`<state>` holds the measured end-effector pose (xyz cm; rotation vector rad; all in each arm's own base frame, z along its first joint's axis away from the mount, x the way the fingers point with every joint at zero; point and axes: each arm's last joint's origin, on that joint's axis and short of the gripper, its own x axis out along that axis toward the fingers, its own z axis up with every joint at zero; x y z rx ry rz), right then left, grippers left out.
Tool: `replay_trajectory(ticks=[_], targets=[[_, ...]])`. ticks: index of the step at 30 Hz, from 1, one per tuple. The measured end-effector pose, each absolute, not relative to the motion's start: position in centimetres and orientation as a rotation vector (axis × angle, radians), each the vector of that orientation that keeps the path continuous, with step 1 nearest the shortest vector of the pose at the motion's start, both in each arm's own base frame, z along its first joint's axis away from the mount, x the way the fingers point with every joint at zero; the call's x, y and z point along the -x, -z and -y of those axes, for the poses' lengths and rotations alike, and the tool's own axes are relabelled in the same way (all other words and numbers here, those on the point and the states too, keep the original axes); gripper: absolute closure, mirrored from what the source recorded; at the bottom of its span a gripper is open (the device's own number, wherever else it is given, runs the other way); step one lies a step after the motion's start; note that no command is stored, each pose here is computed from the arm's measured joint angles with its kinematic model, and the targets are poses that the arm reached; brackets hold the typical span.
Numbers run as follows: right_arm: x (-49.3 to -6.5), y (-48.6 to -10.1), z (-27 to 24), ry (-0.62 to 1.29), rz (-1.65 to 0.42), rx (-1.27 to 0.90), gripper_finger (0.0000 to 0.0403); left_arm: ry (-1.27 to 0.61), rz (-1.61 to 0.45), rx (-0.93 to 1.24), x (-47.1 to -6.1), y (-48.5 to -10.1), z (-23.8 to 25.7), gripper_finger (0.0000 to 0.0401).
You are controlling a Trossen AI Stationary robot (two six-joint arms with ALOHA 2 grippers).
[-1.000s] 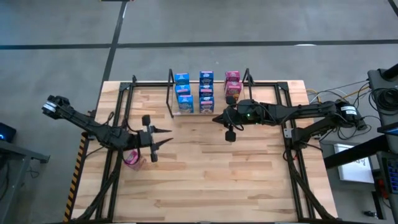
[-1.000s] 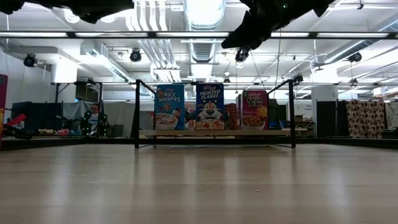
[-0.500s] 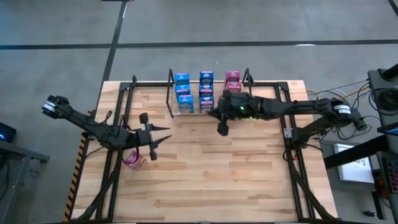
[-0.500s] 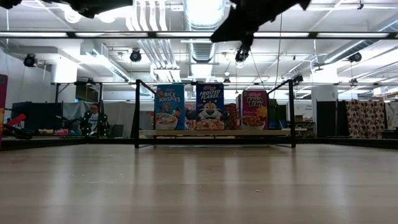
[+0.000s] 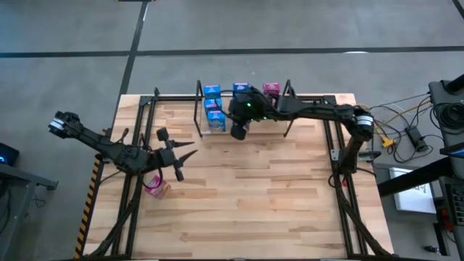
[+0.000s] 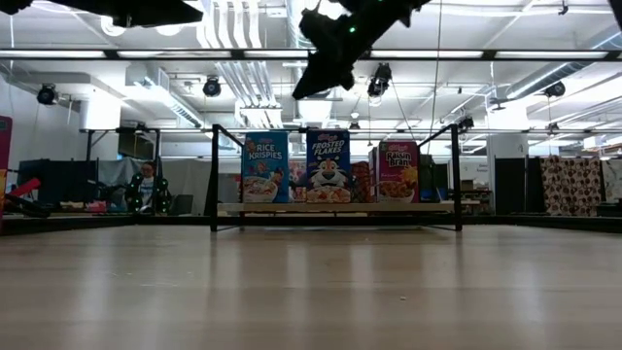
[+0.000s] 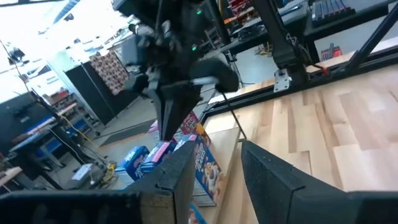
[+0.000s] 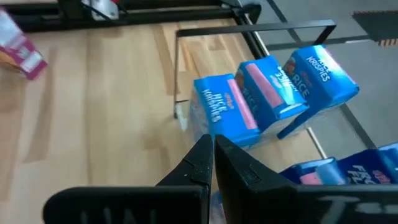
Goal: Stack cereal on shelf
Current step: Put the blue cereal box on the shelf aligned with the other blue cereal box
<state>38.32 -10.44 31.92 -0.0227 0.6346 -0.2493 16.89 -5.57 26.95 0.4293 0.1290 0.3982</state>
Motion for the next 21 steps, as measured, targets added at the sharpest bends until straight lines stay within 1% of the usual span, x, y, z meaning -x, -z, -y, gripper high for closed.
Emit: replay_trajectory(ticks=[9, 21], targets=[[-40.2, -31.2, 12.8, 0.269, -0.739, 0.024, 0.0394, -0.403, -0.127, -0.498, -16.6, -27.3, 5.4, 0.0288], [-40.7, -30.8, 13.0, 0.254, -0.755, 0.042, 0.0394, -0.407, -0.114, -0.522, -16.1, -27.7, 5.2, 0.0288]])
